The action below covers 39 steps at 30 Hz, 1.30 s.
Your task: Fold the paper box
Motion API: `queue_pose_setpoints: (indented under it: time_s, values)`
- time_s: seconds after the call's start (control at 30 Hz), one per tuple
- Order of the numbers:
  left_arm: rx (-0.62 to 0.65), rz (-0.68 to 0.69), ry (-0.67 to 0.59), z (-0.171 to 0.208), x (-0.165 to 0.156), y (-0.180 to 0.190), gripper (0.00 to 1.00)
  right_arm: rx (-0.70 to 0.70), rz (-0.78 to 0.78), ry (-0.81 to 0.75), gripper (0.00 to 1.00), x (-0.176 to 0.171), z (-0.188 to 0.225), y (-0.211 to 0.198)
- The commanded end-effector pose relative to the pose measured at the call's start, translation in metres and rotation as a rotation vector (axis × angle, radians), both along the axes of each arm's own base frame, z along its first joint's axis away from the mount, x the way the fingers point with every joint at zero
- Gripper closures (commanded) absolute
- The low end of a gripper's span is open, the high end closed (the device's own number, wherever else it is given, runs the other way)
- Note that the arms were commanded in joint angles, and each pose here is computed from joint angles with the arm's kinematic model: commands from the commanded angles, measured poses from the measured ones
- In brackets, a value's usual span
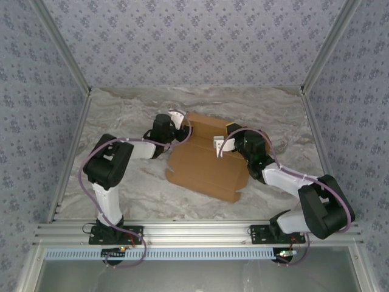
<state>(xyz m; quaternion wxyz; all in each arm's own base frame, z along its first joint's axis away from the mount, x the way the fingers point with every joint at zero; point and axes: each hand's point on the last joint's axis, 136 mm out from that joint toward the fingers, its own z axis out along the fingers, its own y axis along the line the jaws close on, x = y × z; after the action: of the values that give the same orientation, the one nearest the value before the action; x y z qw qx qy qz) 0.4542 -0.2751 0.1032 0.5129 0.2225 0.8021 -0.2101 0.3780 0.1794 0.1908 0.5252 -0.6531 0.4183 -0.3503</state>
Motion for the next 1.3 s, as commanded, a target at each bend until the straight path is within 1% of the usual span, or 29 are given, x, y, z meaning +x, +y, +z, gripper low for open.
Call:
queue_pose_setpoints:
  time_s: [0.0,0.27,0.5,0.8,0.9,1.0,1.1,1.27]
  values:
    - [0.016,0.147,-0.002,0.002,0.019,0.015,0.51,-0.037,0.035,0.035,1.0,-0.007,-0.011,0.005]
    - [0.048,0.296,0.034,-0.003,0.024,0.025,0.59,-0.036,0.03,0.048,1.0,-0.006,-0.012,0.005]
    - [0.109,0.482,0.057,-0.007,0.027,0.034,0.64,-0.029,0.022,0.061,1.0,-0.006,-0.013,0.004]
    - [0.148,0.588,0.053,-0.006,0.028,0.029,0.7,-0.016,0.01,0.086,1.0,-0.006,-0.014,0.002]
    - [0.137,0.568,0.054,-0.006,0.027,0.022,0.69,-0.013,-0.003,0.105,1.0,-0.004,-0.016,0.0]
    - [0.088,0.492,0.036,-0.002,0.023,0.011,0.62,0.001,-0.027,0.119,1.0,0.001,-0.016,-0.005]
    - [0.065,0.406,0.024,0.002,0.017,0.005,0.54,0.007,-0.043,0.128,1.0,0.004,-0.015,-0.008]
    - [0.034,0.246,0.03,0.005,0.008,0.002,0.45,0.019,-0.064,0.15,1.0,0.011,-0.014,-0.012]
